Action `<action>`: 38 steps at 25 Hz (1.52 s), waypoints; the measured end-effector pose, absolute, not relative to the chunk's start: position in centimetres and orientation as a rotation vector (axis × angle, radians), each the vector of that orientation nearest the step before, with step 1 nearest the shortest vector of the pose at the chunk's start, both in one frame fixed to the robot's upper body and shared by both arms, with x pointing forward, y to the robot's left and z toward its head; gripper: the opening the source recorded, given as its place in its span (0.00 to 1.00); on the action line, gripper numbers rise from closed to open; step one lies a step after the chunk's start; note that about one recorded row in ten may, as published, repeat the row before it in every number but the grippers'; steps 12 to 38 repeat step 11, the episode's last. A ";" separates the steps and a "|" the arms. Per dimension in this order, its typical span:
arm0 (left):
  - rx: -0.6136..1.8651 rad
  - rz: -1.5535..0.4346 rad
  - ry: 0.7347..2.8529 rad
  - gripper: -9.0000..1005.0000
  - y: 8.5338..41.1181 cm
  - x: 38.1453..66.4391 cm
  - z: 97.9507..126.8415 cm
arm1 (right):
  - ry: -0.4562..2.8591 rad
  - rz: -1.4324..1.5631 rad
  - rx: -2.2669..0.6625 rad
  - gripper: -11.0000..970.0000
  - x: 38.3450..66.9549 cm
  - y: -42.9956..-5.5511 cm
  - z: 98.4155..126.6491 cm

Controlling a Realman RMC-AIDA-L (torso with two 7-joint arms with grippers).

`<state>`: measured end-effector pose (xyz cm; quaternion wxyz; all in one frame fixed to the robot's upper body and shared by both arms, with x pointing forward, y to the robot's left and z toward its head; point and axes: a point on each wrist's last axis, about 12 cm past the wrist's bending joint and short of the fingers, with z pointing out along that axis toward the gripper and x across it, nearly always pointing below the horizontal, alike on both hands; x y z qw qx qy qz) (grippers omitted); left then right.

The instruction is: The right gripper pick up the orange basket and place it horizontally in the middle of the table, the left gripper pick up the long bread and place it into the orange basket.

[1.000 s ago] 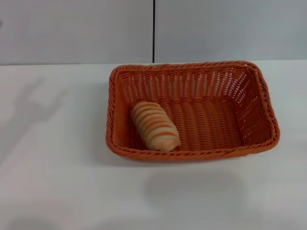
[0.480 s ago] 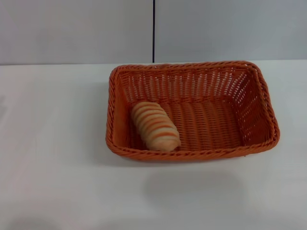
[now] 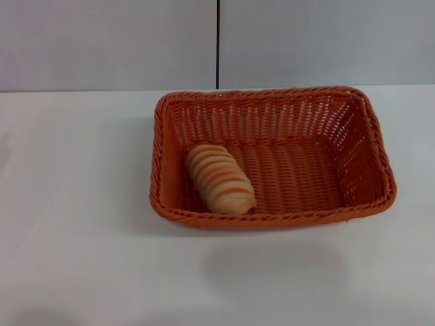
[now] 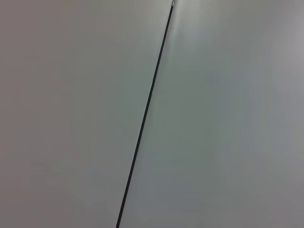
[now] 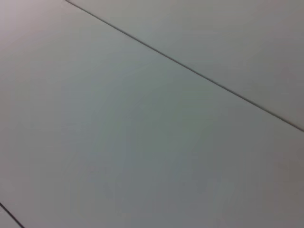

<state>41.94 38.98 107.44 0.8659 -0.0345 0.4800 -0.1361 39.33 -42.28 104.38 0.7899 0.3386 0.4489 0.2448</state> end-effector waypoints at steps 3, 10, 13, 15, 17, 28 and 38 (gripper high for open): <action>-0.072 -0.285 1.005 0.84 39.0 42.0 107.5 | 0.956 0.523 0.744 0.48 39.3 -42.2 104.3; -0.083 -0.289 1.009 0.84 38.9 41.9 107.3 | 0.957 0.527 0.751 0.48 39.4 -42.1 104.2; -0.083 -0.289 1.010 0.84 38.9 41.9 107.3 | 0.958 0.527 0.752 0.48 39.4 -42.1 104.2; -0.083 -0.289 1.010 0.84 38.9 41.9 107.3 | 0.958 0.527 0.752 0.48 39.4 -42.1 104.2; -0.083 -0.289 1.010 0.84 38.9 41.9 107.3 | 0.958 0.527 0.752 0.48 39.4 -42.1 104.2; -0.083 -0.289 1.010 0.84 38.9 41.9 107.3 | 0.958 0.527 0.752 0.48 39.4 -42.1 104.2; -0.083 -0.289 1.010 0.84 38.9 41.9 107.3 | 0.958 0.527 0.752 0.48 39.4 -42.1 104.2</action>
